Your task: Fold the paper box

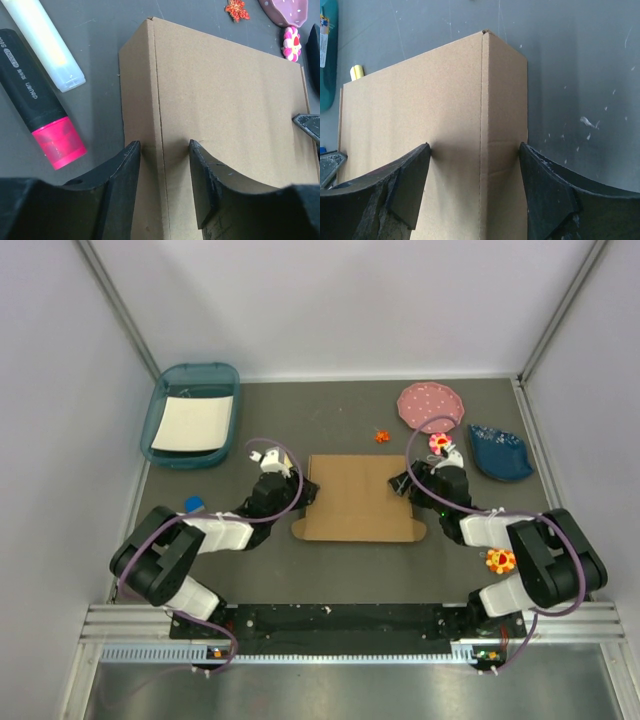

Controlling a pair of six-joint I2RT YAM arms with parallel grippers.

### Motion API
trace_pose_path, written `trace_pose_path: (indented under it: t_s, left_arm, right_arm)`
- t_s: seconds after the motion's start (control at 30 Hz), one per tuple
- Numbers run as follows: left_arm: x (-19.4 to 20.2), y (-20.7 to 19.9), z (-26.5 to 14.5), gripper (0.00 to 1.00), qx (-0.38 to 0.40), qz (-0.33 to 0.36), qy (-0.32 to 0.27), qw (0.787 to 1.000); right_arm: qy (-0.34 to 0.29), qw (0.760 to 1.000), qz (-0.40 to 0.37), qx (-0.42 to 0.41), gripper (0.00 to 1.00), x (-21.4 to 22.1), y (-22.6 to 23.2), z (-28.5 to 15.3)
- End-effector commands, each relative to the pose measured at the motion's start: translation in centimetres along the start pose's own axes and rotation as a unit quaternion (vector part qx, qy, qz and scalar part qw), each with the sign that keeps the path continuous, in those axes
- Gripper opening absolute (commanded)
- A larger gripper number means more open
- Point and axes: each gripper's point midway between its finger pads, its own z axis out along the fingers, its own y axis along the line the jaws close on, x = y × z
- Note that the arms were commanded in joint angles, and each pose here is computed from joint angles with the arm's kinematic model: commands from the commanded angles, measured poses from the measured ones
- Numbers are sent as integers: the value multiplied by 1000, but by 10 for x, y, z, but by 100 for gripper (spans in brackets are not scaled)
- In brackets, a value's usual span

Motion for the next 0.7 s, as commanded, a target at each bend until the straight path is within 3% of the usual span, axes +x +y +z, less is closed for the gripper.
trace_pose_path:
  t_s: [0.0,0.23,0.4,0.47,0.5,0.53,0.6,0.67]
  left_arm:
    - [5,8,-9,52,-20,18,29,999]
    - [-47,4,-42,63,-50,14,-55,997]
    - [-57,7,-60,63,-56,-1,-81,995]
    - [-47,21,-59,52,-74,-12,-72,995]
    - [-42,26,-57,45,-79,-16,-64,995]
    - [-36,31,-56,26,-84,-21,-55,995]
    - [-28,40,-51,14,-102,-29,-37,994]
    - [-26,43,-49,5,-102,-31,-34,994]
  right_arm:
    - [63,998,-5,12,76,27,3,-21]
    - [-6,999,-26,23,81,-34,14,-58]
    - [-16,998,-42,38,79,-38,7,-75]
    - [-10,998,-38,48,73,-30,-1,-75]
    - [-4,998,-37,52,62,-23,-7,-75]
    - [-2,998,-31,52,54,-19,-10,-74]
    - [-3,999,-24,47,33,-11,-15,-73]
    - [-1,999,-19,46,24,-7,-17,-72]
